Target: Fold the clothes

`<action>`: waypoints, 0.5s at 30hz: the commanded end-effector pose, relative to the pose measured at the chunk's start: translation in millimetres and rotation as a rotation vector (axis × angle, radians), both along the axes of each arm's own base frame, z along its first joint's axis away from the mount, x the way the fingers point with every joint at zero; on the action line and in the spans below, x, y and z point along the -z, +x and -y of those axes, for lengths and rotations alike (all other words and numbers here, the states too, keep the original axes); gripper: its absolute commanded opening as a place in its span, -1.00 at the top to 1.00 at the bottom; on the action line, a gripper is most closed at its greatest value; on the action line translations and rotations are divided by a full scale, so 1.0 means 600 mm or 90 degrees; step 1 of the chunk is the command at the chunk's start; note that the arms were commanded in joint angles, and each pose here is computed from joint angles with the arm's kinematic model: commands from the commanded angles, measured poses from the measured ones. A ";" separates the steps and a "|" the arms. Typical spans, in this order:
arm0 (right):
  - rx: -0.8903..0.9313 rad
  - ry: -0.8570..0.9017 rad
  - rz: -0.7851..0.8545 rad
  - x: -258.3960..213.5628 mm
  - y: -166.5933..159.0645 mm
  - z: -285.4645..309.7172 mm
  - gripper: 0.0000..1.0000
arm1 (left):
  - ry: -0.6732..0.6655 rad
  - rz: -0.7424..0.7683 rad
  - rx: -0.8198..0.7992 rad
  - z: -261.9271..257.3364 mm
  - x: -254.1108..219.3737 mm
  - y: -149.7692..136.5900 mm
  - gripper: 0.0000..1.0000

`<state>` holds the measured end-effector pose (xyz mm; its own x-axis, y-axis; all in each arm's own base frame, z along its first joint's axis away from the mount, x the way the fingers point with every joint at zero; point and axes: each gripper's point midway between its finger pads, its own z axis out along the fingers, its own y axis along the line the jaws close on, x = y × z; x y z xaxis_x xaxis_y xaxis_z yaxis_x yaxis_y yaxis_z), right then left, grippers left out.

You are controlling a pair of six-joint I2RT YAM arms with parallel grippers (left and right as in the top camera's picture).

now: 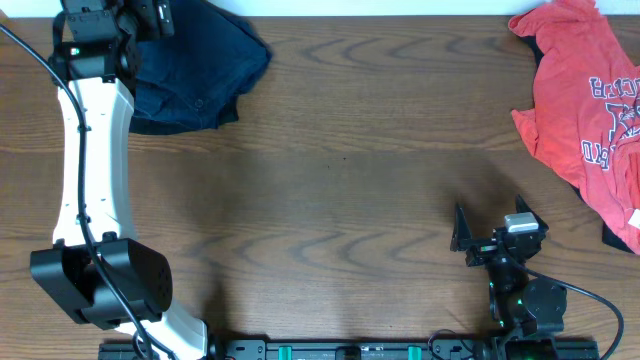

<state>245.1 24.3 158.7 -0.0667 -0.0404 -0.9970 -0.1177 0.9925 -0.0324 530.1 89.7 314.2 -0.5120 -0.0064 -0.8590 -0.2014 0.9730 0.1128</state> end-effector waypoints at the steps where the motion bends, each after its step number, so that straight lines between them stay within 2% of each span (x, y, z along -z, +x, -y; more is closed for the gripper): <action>1: 0.000 0.004 0.001 0.001 0.000 0.000 -0.99 | -0.005 -0.002 -0.006 -0.001 0.004 0.001 -0.96; 15: 0.000 0.004 0.001 0.001 0.000 0.000 -0.99 | -0.006 -0.002 -0.006 -0.001 0.004 0.001 -0.96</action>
<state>245.1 24.3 158.7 -0.0667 -0.0404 -0.9970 -0.1177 0.9925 -0.0324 530.1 89.7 314.2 -0.5120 -0.0064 -0.8590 -0.2014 0.9730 0.1128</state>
